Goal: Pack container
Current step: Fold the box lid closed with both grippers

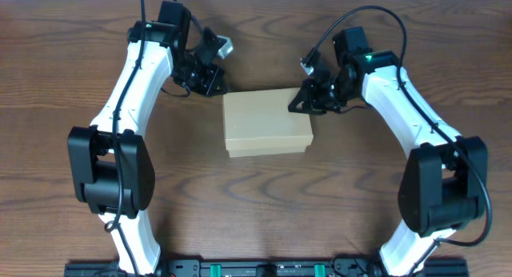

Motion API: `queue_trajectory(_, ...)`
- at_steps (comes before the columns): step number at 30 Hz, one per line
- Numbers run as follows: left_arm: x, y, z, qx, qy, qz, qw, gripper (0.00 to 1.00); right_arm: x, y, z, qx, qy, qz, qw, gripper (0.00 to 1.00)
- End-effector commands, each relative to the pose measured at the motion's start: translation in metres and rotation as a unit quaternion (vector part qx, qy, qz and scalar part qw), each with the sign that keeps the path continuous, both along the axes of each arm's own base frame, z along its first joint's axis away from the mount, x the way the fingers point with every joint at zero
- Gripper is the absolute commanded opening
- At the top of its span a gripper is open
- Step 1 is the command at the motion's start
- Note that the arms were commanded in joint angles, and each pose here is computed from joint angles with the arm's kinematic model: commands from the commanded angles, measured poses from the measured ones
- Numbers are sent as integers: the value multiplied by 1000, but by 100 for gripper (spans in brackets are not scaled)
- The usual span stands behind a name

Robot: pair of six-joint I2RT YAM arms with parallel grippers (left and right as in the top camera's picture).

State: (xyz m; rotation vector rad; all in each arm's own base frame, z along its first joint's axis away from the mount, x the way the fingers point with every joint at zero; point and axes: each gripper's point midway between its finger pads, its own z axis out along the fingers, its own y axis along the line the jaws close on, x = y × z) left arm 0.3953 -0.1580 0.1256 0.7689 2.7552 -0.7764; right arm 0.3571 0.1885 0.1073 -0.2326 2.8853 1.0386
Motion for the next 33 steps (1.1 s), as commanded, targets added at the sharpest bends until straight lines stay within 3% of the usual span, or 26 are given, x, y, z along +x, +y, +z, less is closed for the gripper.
queue_trajectory(1, -1, 14, 2, 55, -23, -17, 998, 6, -2, -18, -11, -86, -25, 16, 996, 2)
queue_trajectory(15, -33, -13, 11, 25, 24, -45, 998, 6, -19, -9, 12, -140, -70, 45, 987, 2)
queue_trajectory(26, -56, -17, 64, 14, -35, -75, 996, 6, -21, -2, 12, -143, -75, 54, 985, 2)
queue_trajectory(29, -70, -29, 57, 21, -23, -101, 994, 6, -20, -5, 11, -150, -77, 53, 984, 2)
queue_trajectory(33, -90, -35, 28, 78, -6, -137, 987, 6, -20, -4, 11, -150, -77, 52, 984, 2)
